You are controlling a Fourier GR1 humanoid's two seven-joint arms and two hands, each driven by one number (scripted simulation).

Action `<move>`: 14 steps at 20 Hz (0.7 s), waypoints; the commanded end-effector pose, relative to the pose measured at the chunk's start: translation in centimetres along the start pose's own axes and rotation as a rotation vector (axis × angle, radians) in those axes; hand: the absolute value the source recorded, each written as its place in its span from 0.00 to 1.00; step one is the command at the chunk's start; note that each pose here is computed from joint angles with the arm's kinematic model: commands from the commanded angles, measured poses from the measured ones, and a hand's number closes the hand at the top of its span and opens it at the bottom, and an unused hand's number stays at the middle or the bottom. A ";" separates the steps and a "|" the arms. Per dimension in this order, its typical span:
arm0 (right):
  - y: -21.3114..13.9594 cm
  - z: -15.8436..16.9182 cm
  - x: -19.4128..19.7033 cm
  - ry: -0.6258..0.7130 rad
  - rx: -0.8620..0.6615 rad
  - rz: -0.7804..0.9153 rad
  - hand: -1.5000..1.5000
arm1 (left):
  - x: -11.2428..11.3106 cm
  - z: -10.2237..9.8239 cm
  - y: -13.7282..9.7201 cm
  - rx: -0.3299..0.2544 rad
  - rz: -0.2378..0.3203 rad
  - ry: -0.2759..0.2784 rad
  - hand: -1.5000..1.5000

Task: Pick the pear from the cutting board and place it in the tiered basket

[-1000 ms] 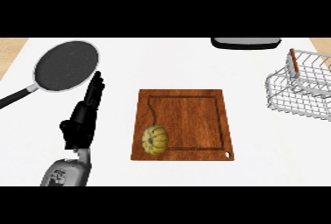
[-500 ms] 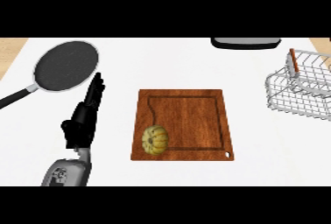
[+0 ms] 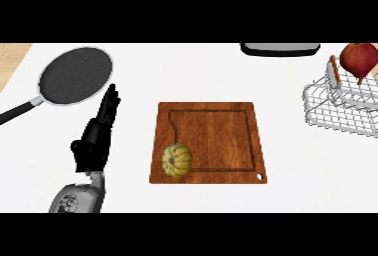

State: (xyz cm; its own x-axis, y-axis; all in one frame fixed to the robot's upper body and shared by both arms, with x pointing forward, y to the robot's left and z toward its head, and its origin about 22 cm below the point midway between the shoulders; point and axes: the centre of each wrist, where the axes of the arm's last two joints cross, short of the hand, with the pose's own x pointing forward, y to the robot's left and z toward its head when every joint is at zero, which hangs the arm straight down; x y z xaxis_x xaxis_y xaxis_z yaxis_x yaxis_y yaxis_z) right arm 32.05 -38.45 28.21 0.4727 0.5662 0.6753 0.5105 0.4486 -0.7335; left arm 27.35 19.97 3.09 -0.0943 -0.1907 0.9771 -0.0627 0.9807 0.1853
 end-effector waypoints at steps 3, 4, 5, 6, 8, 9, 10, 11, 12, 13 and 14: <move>-6.2 0.7 -2.0 0.139 -0.160 -0.141 0.00 | 0.9 0.3 -0.2 -0.002 0.000 0.008 0.50; -7.0 0.6 -4.0 0.141 -0.179 -0.171 0.00 | -0.4 0.3 0.1 0.015 -0.001 0.014 0.50; -8.6 1.1 -5.3 0.162 -0.178 -0.199 0.00 | -1.0 0.4 0.8 0.022 0.001 0.012 0.50; -9.1 0.9 -6.5 0.180 -0.197 -0.226 0.00 | 0.9 0.9 1.3 0.028 0.004 0.007 0.50; -11.6 1.8 -8.7 0.196 -0.190 -0.290 0.00 | -0.1 1.0 2.1 0.030 -0.015 0.002 0.50; -11.8 2.3 -10.5 0.203 -0.240 -0.323 0.00 | -0.2 2.1 0.4 0.020 0.015 0.051 0.50; -12.7 3.0 -12.4 0.169 -0.215 -0.340 0.00 | -0.6 1.3 0.3 0.024 0.003 0.024 0.50; -13.6 4.0 -12.8 0.177 -0.212 -0.372 0.00 | -0.4 0.6 2.9 0.049 -0.005 0.029 0.50; -14.6 4.9 -14.8 0.196 -0.213 -0.328 0.00 | -0.8 1.5 1.1 0.035 -0.001 0.031 0.50; -15.2 5.3 -16.5 0.167 -0.209 -0.359 0.00 | 0.8 1.1 1.7 0.046 -0.008 0.021 0.50; -16.2 6.1 -17.9 0.171 -0.220 -0.344 0.00 | 0.0 0.7 2.1 0.034 -0.007 0.022 0.50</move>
State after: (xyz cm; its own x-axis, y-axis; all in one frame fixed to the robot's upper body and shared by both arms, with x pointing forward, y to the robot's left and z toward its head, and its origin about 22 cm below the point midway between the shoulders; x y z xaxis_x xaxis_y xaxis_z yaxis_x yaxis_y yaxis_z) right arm 16.62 -49.52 28.57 0.3799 0.2762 0.8828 0.7688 0.4364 -0.4674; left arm 26.30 21.36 3.18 -0.0709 -0.1924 0.9787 -0.0955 0.9780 0.1854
